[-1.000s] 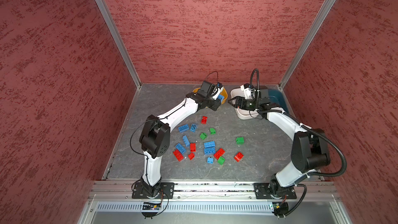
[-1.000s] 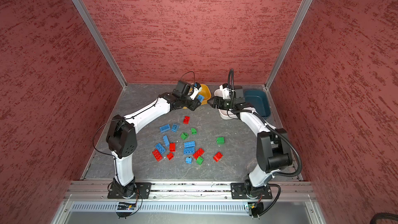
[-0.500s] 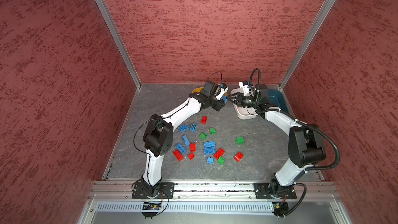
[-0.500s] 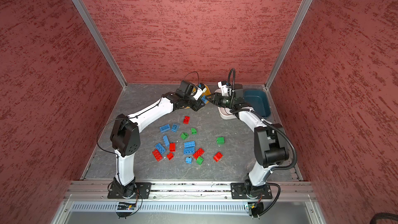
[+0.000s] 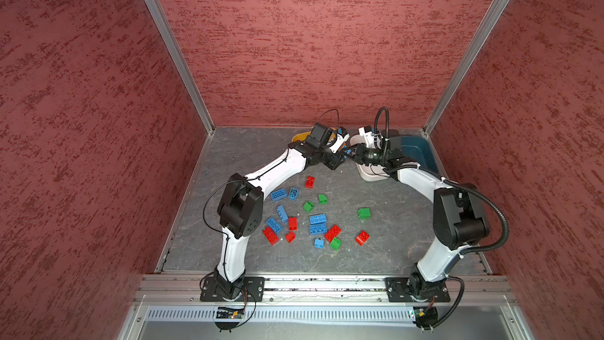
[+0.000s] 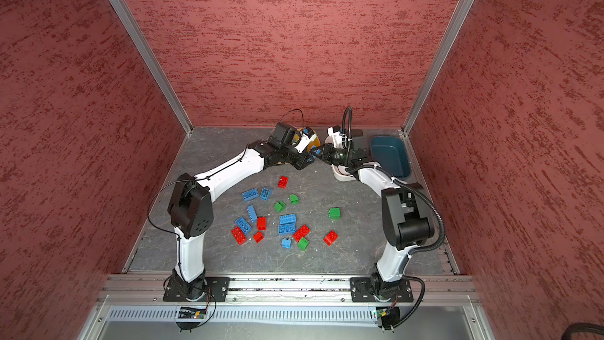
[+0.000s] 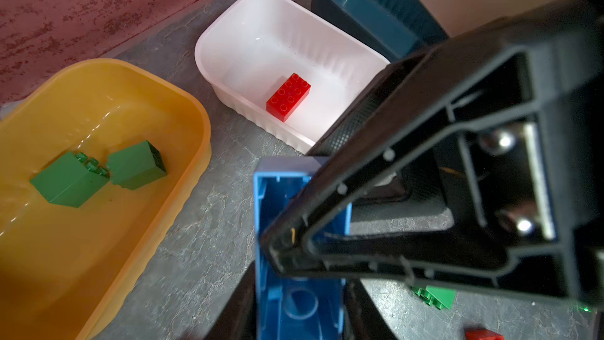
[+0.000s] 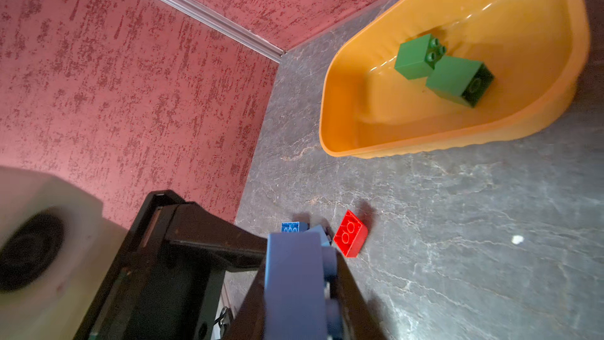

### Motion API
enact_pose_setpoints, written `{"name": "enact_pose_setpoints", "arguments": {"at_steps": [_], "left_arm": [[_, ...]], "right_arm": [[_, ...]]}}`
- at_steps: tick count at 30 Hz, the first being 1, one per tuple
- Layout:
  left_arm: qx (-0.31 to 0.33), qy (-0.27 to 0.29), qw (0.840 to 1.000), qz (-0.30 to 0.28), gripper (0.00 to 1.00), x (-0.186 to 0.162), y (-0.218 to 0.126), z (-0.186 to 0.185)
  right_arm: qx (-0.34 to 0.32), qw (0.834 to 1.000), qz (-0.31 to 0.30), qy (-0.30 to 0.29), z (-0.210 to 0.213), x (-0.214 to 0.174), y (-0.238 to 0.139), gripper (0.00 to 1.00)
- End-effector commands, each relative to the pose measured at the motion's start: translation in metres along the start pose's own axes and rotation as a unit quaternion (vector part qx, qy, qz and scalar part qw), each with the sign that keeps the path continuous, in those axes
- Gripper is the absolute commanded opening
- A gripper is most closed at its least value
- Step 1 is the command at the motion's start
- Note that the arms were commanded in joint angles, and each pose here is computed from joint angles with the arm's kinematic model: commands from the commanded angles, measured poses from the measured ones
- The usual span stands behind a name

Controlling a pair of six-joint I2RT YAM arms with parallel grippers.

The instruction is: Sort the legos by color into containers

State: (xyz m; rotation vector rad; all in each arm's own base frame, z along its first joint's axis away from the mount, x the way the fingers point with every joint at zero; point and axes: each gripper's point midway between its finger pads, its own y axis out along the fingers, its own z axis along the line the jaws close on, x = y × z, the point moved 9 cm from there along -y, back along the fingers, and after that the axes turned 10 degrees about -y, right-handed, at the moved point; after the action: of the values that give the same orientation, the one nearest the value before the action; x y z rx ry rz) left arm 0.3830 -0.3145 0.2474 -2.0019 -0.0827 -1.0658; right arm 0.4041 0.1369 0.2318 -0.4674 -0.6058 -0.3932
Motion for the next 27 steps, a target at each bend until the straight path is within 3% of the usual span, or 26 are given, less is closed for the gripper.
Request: {"name": "enact_pose_setpoints", "arguments": {"at_steps": [1, 4, 5, 10, 15, 22, 24, 27], "left_arm": [[0.026, -0.011, 0.999, -0.018, 0.66, 0.002, -0.005, 0.002], [0.066, -0.030, 0.997, -0.014, 0.97, -0.004, -0.006, 0.011], [0.085, -0.043, 0.995, -0.013, 0.99, -0.006, -0.007, 0.014], [0.182, -0.111, 0.977, 0.020, 0.99, -0.023, -0.006, 0.027], [0.217, -0.204, 0.952, 0.065, 0.99, -0.048, -0.006, 0.030], [0.220, -0.315, 0.917, 0.109, 0.99, -0.081, -0.007, 0.027], [0.216, -0.330, 0.911, 0.117, 0.99, -0.089, -0.005, 0.024], [0.219, -0.338, 0.906, 0.130, 0.99, -0.098, -0.002, 0.019]], "right_arm": [[-0.049, 0.995, -0.081, -0.024, -0.003, 0.023, -0.026, 0.13], [-0.114, 0.984, -0.136, -0.008, -0.028, 0.032, -0.059, 0.13], [-0.141, 0.978, -0.154, 0.000, -0.038, 0.033, -0.072, 0.13], [-0.246, 0.943, -0.222, 0.027, -0.088, 0.035, -0.137, 0.13], [-0.337, 0.911, -0.234, 0.047, -0.130, 0.041, -0.188, 0.14], [-0.434, 0.872, -0.226, 0.039, -0.163, 0.054, -0.205, 0.15], [-0.443, 0.869, -0.218, 0.039, -0.175, 0.058, -0.202, 0.15], [-0.428, 0.879, -0.203, 0.046, -0.196, 0.070, -0.191, 0.15]]}}
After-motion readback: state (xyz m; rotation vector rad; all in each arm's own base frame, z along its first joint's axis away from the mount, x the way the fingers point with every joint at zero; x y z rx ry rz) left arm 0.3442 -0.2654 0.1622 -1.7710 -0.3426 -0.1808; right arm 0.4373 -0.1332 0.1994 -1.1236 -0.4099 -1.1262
